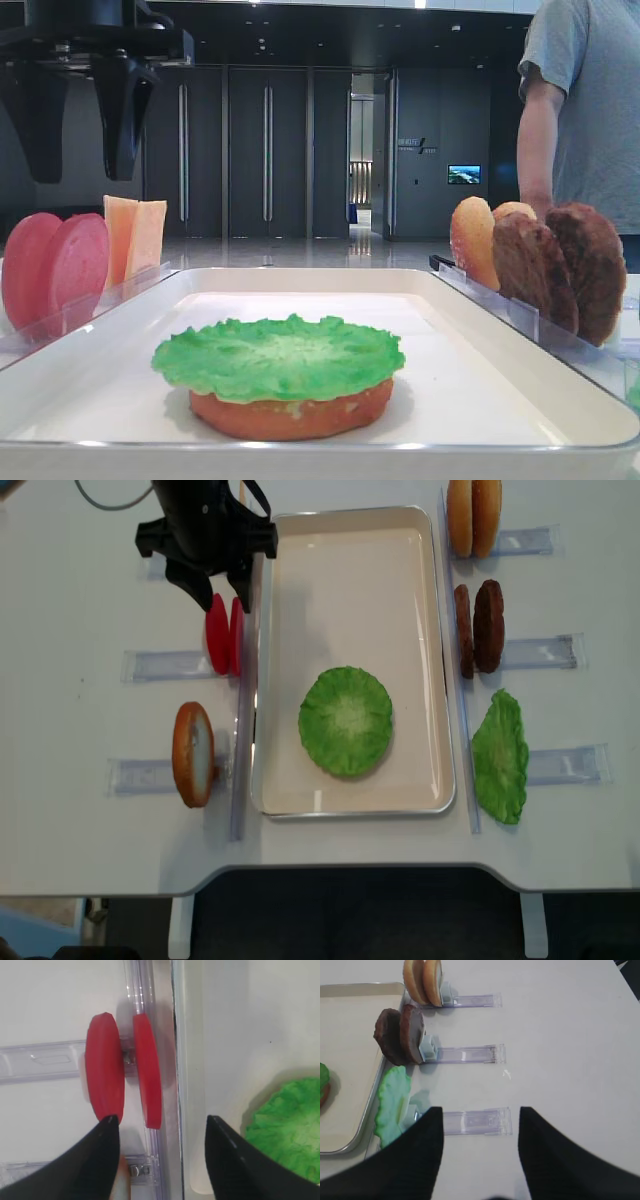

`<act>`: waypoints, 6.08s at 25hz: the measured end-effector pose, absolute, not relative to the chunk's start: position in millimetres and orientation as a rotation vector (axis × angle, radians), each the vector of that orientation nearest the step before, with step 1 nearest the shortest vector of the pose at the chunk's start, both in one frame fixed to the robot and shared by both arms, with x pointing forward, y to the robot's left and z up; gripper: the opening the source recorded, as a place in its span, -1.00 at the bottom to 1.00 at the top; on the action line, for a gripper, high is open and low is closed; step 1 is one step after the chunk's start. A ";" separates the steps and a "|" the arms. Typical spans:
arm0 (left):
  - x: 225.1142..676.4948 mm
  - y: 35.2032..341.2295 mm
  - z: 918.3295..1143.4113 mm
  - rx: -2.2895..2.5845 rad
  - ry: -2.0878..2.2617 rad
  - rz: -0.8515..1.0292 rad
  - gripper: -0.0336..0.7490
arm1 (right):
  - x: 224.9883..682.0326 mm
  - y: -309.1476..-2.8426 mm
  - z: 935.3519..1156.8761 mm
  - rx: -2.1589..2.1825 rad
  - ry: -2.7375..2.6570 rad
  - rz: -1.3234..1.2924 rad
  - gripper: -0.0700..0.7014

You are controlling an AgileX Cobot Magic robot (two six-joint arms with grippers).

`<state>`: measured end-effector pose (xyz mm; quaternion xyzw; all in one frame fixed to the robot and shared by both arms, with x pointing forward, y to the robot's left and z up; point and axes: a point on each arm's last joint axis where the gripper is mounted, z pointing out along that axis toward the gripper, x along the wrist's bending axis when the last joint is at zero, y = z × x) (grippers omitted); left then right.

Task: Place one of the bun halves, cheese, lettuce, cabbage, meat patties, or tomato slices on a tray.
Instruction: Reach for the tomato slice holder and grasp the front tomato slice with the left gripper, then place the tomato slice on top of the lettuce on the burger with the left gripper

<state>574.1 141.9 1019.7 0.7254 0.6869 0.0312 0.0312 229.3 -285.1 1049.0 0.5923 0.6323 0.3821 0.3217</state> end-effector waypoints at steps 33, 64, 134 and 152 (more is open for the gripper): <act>584.0 136.8 982.5 2.297 2.173 0.044 0.14 | 229.3 -285.1 1049.0 1.555 1.660 1.003 0.07; 585.4 139.1 982.6 2.317 2.164 0.088 -0.16 | 229.3 -285.1 1049.0 1.555 1.660 1.003 0.07; 558.5 121.5 1039.3 2.174 1.943 -0.257 -0.76 | 229.3 -285.1 1049.0 1.555 1.660 1.003 0.07; 551.9 104.9 1046.1 2.195 1.679 -0.471 -0.76 | 229.3 -285.1 1049.0 1.555 1.660 1.003 0.07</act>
